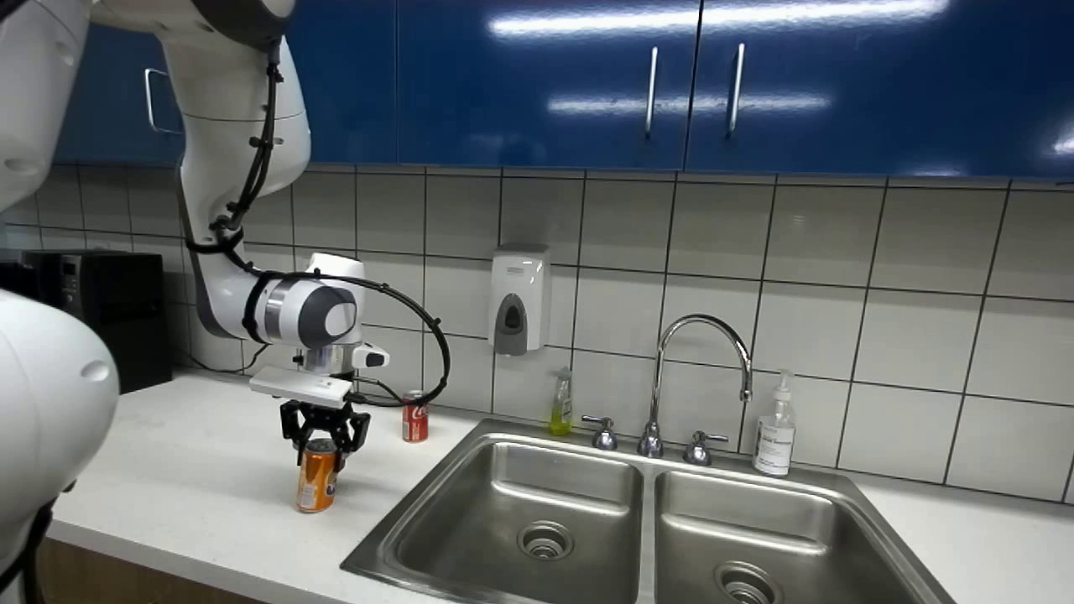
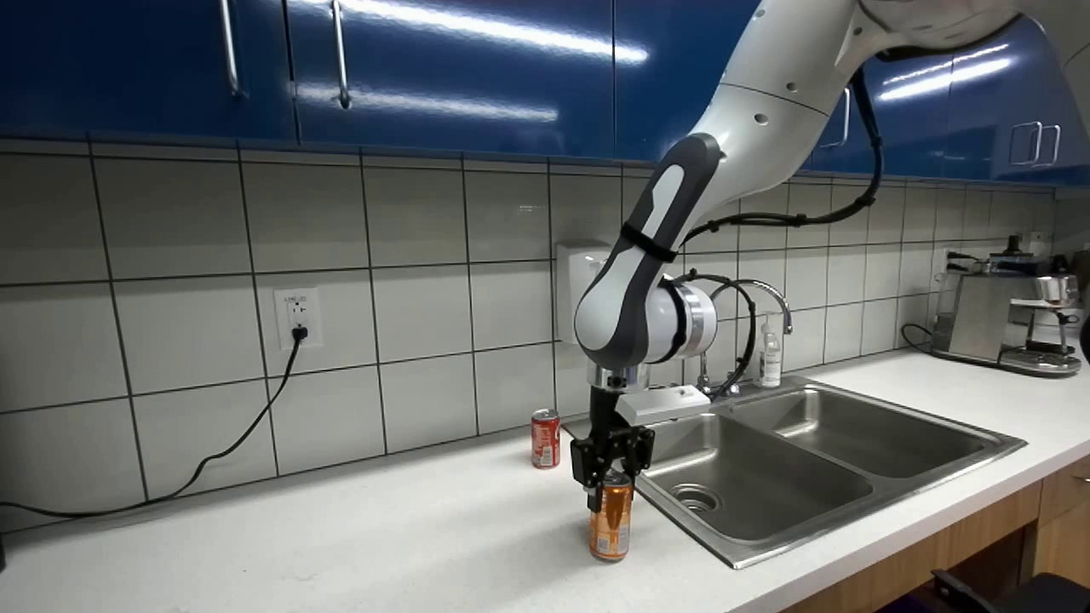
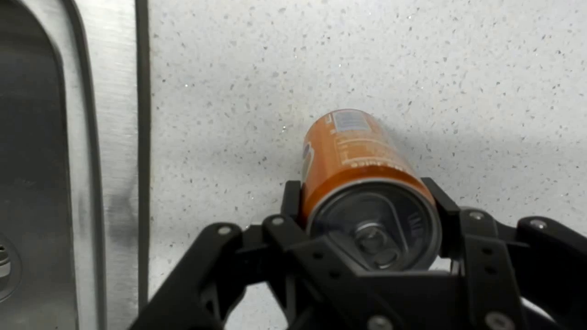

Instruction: Put the orange can on the counter to the left

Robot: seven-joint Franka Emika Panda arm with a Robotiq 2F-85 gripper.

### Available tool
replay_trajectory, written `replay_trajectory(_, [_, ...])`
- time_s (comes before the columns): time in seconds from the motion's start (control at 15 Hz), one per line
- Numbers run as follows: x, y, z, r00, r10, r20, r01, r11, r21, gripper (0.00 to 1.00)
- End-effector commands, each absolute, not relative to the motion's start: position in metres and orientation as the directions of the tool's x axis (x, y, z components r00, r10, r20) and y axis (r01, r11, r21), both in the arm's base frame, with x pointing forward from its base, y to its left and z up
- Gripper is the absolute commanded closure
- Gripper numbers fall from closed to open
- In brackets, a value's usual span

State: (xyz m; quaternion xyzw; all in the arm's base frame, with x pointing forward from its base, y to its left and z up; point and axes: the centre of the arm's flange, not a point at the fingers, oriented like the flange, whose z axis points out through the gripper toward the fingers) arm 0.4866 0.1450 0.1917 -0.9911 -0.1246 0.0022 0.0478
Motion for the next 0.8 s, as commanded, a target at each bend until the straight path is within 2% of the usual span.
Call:
replay_trajectory(0.0, [0.491,0.149,0.196,0.966,0.258,0.028,0.259,-0.963,-0.074,0.12])
replay_trajectory(0.07, [0.490,0.149,0.196,0.965,0.260,0.028,0.261,-0.963,-0.069,0.11])
replay_trajectory(0.2, [0.489,0.149,0.196,0.964,0.265,0.027,0.266,-0.962,-0.067,0.01])
replay_trajectory(0.73, [0.490,0.150,0.209,0.967,0.255,0.020,0.255,-0.964,-0.071,0.00])
